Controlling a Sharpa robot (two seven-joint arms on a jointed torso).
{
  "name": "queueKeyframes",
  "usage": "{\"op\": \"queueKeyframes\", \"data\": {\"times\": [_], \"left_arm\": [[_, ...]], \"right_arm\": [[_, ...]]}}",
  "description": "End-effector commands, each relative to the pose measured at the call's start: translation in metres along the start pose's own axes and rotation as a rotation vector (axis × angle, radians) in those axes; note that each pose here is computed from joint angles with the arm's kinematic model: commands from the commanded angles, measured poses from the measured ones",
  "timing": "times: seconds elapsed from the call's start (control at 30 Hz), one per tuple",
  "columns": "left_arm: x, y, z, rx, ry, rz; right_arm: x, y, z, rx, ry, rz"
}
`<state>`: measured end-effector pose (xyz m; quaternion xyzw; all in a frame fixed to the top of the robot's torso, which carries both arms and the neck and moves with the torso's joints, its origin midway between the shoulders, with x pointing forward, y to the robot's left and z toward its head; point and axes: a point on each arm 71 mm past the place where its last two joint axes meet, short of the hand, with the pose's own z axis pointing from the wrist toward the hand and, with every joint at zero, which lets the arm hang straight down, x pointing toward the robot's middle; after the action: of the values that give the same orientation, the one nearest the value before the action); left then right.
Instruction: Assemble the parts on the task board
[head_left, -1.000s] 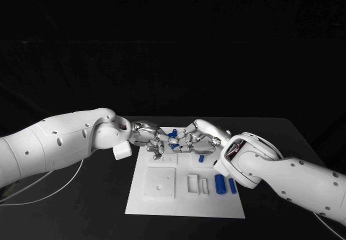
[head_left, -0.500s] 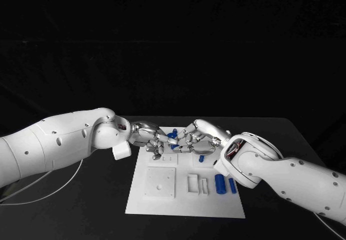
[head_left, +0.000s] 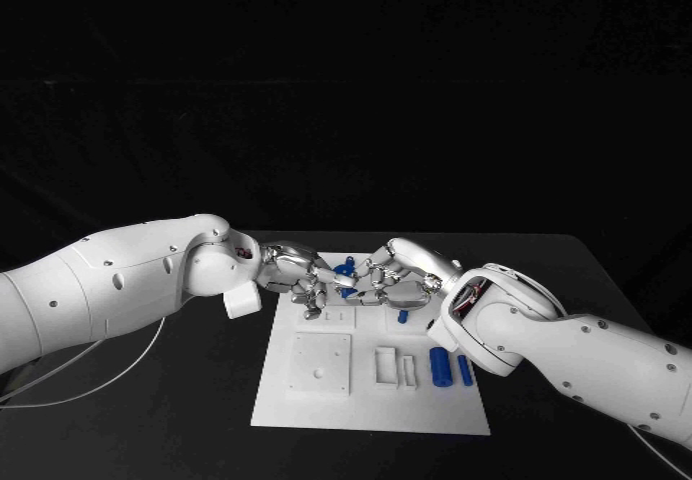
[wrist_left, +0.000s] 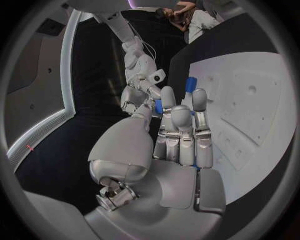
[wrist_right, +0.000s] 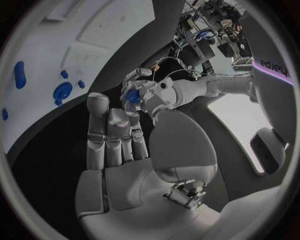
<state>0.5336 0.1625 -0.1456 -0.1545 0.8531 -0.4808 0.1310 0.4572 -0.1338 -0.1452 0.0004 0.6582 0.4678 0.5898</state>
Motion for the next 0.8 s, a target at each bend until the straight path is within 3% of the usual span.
{"op": "queueKeyframes", "data": {"times": [0.03, 0.8], "left_arm": [[0.0028, -0.0037, 0.0008, 0.020, 0.031, 0.000], [0.0037, -0.0027, 0.0012, 0.005, 0.042, 0.025]], "right_arm": [[0.0021, -0.0010, -0.0006, 0.002, 0.017, -0.011], [0.0019, -0.0011, -0.0008, 0.002, 0.017, -0.011]]}}
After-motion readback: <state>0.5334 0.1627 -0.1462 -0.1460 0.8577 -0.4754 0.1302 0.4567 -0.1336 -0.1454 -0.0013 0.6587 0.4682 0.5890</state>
